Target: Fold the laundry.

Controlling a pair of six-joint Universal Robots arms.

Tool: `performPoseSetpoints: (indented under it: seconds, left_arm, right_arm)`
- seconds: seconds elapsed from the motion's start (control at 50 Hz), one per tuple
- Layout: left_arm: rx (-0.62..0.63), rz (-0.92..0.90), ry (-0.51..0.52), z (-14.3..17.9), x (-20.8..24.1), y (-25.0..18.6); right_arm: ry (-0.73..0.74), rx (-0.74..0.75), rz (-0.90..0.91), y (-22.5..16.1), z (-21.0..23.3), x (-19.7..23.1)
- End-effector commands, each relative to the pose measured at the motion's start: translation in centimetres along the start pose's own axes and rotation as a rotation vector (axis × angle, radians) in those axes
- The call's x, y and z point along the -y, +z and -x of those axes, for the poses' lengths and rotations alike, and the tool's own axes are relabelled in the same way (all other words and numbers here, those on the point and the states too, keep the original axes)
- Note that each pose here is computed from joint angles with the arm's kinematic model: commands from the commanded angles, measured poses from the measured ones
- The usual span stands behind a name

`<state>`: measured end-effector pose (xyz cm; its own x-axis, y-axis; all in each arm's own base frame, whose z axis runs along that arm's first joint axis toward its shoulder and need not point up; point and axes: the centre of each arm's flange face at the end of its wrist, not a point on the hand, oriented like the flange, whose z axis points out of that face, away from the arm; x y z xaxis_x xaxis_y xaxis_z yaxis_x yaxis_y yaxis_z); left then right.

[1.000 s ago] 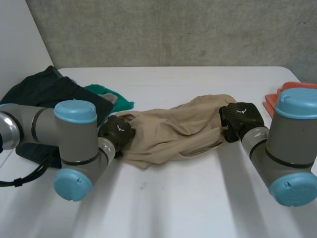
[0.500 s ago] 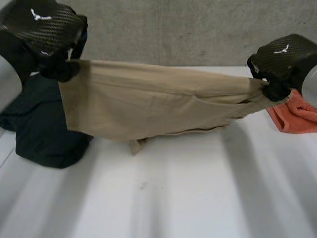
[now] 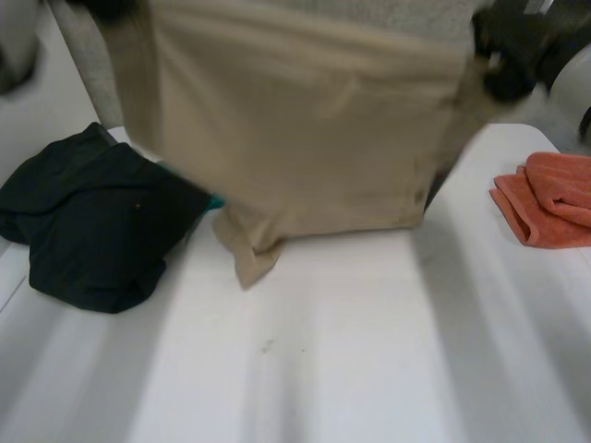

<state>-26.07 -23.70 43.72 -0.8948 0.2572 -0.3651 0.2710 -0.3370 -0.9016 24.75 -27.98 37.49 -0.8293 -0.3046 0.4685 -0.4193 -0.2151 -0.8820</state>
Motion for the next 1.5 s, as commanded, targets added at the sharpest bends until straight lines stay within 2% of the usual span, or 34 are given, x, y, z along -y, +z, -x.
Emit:
performPoseSetpoints:
  seconds: [0.02,0.16,0.28,0.38,0.44,0.52,0.62,0.7,0.76,0.78,0.86,0.94,1.0,1.08,1.16,1.22,1.28,1.38,1.4,1.5]
  left_arm:
    - [0.139,-0.274,-0.046,4.3,8.5,-4.6]
    - [0.197,-0.379,-0.059,6.2,12.0,-7.6]
    - [0.233,-0.458,-0.071,7.3,14.0,-9.3]
    - [0.25,-0.48,-0.062,7.6,14.5,-9.1]
    - [0.237,-0.445,-0.044,6.9,13.4,-7.2]
    - [0.224,-0.385,-0.026,5.9,11.1,-3.9]
    - [0.2,-0.271,0.006,4.0,5.3,2.3]
    - [0.164,-0.157,0.034,1.6,-1.8,7.7]
    - [0.135,-0.103,0.05,0.0,-5.9,10.0]
    - [0.119,-0.078,0.061,-1.1,-8.7,11.5]
    - [0.115,-0.033,0.109,-3.0,-15.1,14.5]
    - [0.125,-0.019,0.152,-3.9,-19.7,16.5]
    - [0.131,-0.024,0.156,-4.0,-19.9,16.9]
    - [0.124,-0.003,0.153,-4.7,-18.0,16.2]
    - [0.159,0.028,0.151,-3.8,-14.9,14.6]
    - [0.155,0.062,0.147,-3.6,-13.9,13.2]
    - [0.12,0.127,0.143,-3.9,-12.8,10.5]
    - [-0.025,0.245,0.13,-5.6,-11.8,4.6]
    - [-0.088,0.28,0.123,-6.4,-11.7,2.4]
    - [-0.276,0.412,0.102,-8.9,-12.6,-4.3]
  right_arm:
    - [0.015,-0.13,-0.264,-2.3,-2.9,6.2]
    - [0.029,-0.158,-0.391,-4.5,-4.0,10.1]
    - [0.037,-0.184,-0.442,-5.0,-4.8,11.6]
    - [0.042,-0.185,-0.443,-4.7,-4.9,11.7]
    - [0.043,-0.165,-0.417,-4.1,-4.3,11.1]
    - [0.047,-0.128,-0.358,-2.4,-3.0,9.3]
    - [0.061,-0.074,-0.238,1.1,-0.7,5.2]
    - [0.061,-0.027,-0.105,4.5,2.2,0.1]
    - [0.06,-0.016,-0.054,6.2,3.5,-2.6]
    - [0.058,-0.018,-0.039,7.3,4.4,-4.2]
    - [0.053,-0.065,-0.048,10.6,6.2,-8.0]
    - [0.035,-0.142,-0.114,13.9,7.3,-11.1]
    - [0.0,-0.171,-0.173,15.4,8.1,-11.9]
    - [-0.09,-0.202,-0.16,16.0,7.9,-12.0]
    - [-0.037,-0.198,-0.063,14.5,6.4,-11.0]
    - [-0.01,-0.154,0.021,12.8,5.7,-10.8]
    - [-0.015,-0.036,0.127,10.1,5.6,-10.6]
    - [-0.027,0.204,0.314,4.8,6.3,-11.5]
    - [-0.03,0.273,0.364,3.2,6.5,-12.0]
    - [-0.056,0.434,0.413,-0.1,7.2,-13.7]
